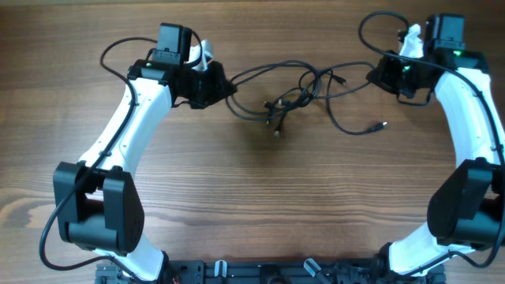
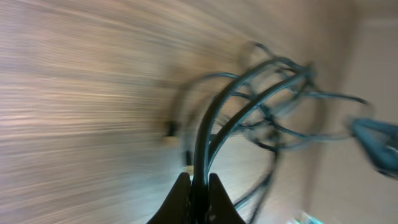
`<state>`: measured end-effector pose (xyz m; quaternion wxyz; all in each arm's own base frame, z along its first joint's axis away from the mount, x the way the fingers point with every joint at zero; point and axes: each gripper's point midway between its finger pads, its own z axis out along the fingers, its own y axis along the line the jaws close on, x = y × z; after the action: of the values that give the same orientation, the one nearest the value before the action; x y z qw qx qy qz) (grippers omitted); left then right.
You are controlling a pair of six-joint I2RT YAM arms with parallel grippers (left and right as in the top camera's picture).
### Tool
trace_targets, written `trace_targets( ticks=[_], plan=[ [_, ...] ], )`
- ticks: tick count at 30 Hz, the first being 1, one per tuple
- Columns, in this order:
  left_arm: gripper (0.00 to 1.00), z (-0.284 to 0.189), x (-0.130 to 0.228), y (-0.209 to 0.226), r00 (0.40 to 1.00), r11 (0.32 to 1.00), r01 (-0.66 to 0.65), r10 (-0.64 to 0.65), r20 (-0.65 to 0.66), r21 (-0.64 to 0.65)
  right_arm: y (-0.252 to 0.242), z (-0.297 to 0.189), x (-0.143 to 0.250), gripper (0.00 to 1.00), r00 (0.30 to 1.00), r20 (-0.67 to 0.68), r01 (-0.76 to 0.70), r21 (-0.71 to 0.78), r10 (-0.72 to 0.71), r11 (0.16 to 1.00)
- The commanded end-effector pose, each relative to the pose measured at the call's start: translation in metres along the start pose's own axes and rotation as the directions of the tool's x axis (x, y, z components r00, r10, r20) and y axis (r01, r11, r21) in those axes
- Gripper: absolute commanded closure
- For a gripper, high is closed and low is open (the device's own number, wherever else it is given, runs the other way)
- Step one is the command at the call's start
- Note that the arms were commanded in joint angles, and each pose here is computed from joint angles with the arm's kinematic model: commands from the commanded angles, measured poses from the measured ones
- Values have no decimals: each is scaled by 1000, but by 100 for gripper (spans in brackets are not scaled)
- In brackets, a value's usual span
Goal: Untangle cables
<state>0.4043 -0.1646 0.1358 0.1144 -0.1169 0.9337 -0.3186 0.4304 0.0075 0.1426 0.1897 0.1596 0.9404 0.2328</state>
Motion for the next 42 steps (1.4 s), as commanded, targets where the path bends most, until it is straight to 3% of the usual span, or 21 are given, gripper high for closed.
trace_targets(
  ticks=[1, 5, 8, 15, 18, 20, 23, 29, 35, 38, 42],
  plan=[
    [96, -16, -26, 48, 990, 970, -64, 92, 110, -234, -5, -17, -7, 96, 999, 30, -10, -55, 12, 998],
    [96, -35, -40, 61, 978, 952, -88, 139, 158, -292, 5, -42, -9, 96, 996, 82, 27, -61, -22, 998],
    [96, -83, -59, 54, 951, 961, -59, 137, 278, -270, 13, -73, -13, 96, 987, 154, 50, -66, -39, 997],
    [96, -217, -62, -6, 776, 968, -160, 245, 582, -194, 31, -138, -16, 95, 940, 327, 108, -25, -94, 994],
    [96, -256, -57, -11, 702, 964, -151, 261, 662, -220, 11, -161, -23, 96, 918, 394, 37, 39, -50, 999],
    [96, -266, -56, -8, 686, 965, -136, 256, 681, -225, -4, -167, -24, 96, 913, 408, -8, 64, -18, 998],
    [96, -271, -55, 0, 689, 967, -112, 240, 684, -227, -39, -181, -24, 96, 901, 428, -126, 92, 75, 988],
    [96, -258, -55, 1, 721, 969, -120, 234, 652, -216, -55, -185, -21, 96, 900, 429, -150, 149, 73, 977],
    [96, -277, -72, 49, 692, 962, 71, 143, 707, -264, -90, -204, -24, 96, 856, 488, -279, 162, 169, 947],
    [96, -279, -76, 65, 689, 966, 153, 47, 724, -209, -84, -202, -24, 96, 868, 470, -243, 124, 159, 962],
    [96, -252, -73, 43, 761, 991, 50, 42, 647, -123, -36, -188, -21, 96, 914, 405, -24, 1, 21, 1000]
  ],
)
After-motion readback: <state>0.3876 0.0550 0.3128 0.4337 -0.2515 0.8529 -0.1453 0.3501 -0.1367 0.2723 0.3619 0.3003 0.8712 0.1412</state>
